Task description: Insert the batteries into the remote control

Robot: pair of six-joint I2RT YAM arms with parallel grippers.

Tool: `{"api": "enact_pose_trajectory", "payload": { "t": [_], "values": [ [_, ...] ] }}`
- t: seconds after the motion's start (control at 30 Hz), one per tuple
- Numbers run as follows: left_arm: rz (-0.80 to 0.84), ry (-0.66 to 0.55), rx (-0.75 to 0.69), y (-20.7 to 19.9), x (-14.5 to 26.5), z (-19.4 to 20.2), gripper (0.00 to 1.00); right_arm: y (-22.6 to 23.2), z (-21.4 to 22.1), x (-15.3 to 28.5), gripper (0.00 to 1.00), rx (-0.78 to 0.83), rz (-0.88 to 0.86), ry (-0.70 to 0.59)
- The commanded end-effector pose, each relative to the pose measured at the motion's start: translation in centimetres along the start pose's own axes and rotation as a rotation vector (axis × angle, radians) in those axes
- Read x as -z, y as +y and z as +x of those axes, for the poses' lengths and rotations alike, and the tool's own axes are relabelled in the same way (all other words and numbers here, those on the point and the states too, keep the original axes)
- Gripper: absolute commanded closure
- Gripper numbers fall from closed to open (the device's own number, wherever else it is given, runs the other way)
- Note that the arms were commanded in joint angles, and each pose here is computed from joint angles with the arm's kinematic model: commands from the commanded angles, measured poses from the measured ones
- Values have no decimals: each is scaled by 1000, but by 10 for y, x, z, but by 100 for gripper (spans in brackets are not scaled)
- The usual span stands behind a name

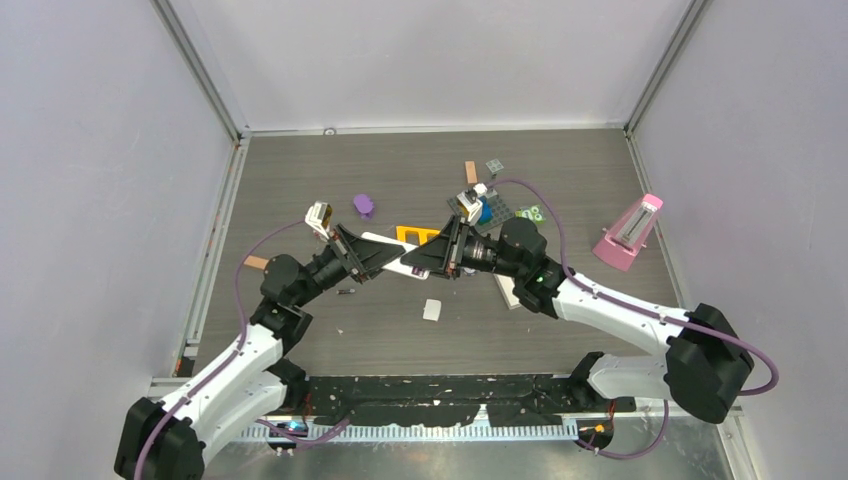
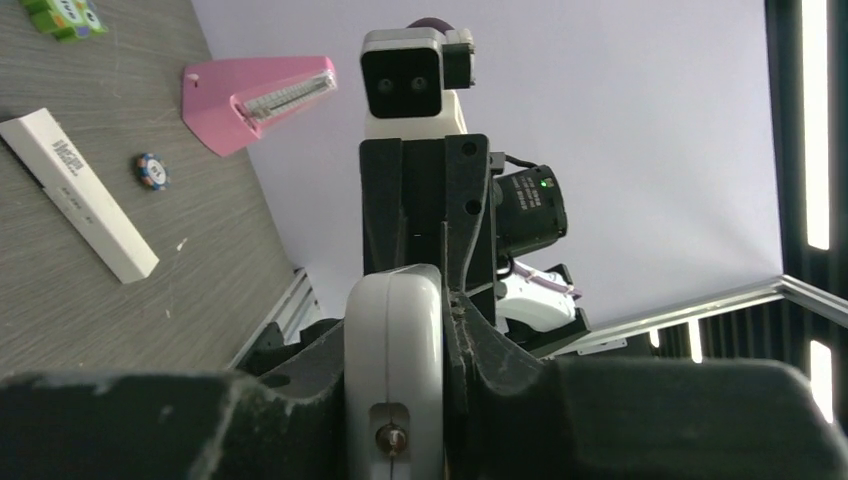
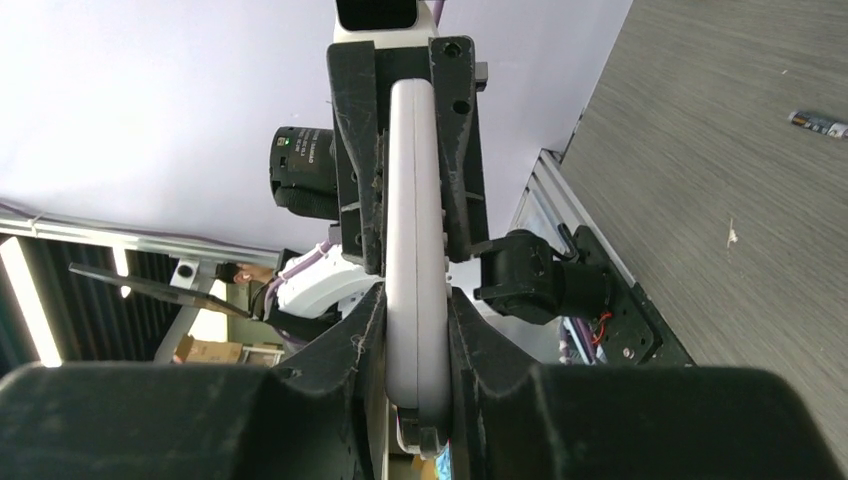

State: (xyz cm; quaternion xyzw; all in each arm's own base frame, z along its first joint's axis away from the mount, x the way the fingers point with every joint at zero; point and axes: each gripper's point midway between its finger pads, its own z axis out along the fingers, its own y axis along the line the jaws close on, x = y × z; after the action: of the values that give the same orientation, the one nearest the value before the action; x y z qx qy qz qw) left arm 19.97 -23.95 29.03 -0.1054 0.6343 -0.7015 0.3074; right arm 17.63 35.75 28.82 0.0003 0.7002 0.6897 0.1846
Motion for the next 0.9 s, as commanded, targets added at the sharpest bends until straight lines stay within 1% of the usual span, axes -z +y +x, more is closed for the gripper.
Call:
{"api": "enact_pose_trajectory", "payload": {
  "t": [0.0,0.03,0.07,0.13,0.17,0.2,0.23,0.27,0.3,0.33,0.37,0.4,0.47,0.53,0.57,0.6,0.63,0.67,0.7,0.73,0.77,0.8,0.83,0.87],
  "values": [
    [85,4,-45,-16,1,0,89,23,3,2,88,38,-87,36],
    [87,1,-48,-16,2,0,96,20,3,2,84,34,-73,38],
    [90,3,-54,-16,2,1,100,22,1,3,83,46,-72,34],
    [85,0,-68,-15,3,0,100,24,-2,4,69,63,-64,24],
    [74,-3,-70,-13,4,-1,100,22,-4,4,58,62,-47,17],
    [61,-6,-72,-10,4,-2,100,24,-6,4,51,76,-33,13],
    [51,-12,-77,-8,5,-3,100,24,-8,5,36,84,-21,6],
    [41,-20,-84,-6,7,-5,100,25,-10,6,30,104,-4,6],
    [21,-31,-86,-1,8,-7,100,23,-11,7,19,130,8,0],
    [10,-43,-94,2,10,-9,100,23,-14,10,11,137,29,-13],
    [-2,-53,-100,5,11,-12,100,23,-16,14,9,175,35,-24],
    [-14,-63,-100,8,13,-16,100,18,-20,19,6,179,68,-45],
    [-29,-73,-110,12,15,-21,100,11,-29,27,4,214,108,-81],
    [-54,-73,-114,19,18,-24,100,2,-39,36,3,255,158,-119],
    [-70,-79,-119,23,20,-28,100,-2,-44,42,3,307,181,-138],
    [-83,-80,-120,27,21,-30,100,-12,-47,46,3,318,231,-150],
    [-97,-85,-121,31,23,-33,100,-17,-52,51,3,390,256,-157],
    [-117,-90,-117,36,25,-37,100,-30,-54,56,4,411,318,-159],
    [-137,-95,-111,40,27,-40,100,-45,-54,63,4,475,397,-131],
    [-157,-98,-107,44,29,-44,100,-55,-60,68,5,513,461,-140],
    [-171,-101,-111,47,32,-47,100,-72,-62,74,6,578,541,-100],
    [-191,-106,-117,51,34,-49,100,-80,-64,78,7,613,585,-79],
    [-224,-121,-122,57,37,-54,100,-97,-65,82,8,678,663,-25],
    [-259,-132,-124,63,40,-58,100,-106,-67,85,8,753,701,15]
  ]
}}
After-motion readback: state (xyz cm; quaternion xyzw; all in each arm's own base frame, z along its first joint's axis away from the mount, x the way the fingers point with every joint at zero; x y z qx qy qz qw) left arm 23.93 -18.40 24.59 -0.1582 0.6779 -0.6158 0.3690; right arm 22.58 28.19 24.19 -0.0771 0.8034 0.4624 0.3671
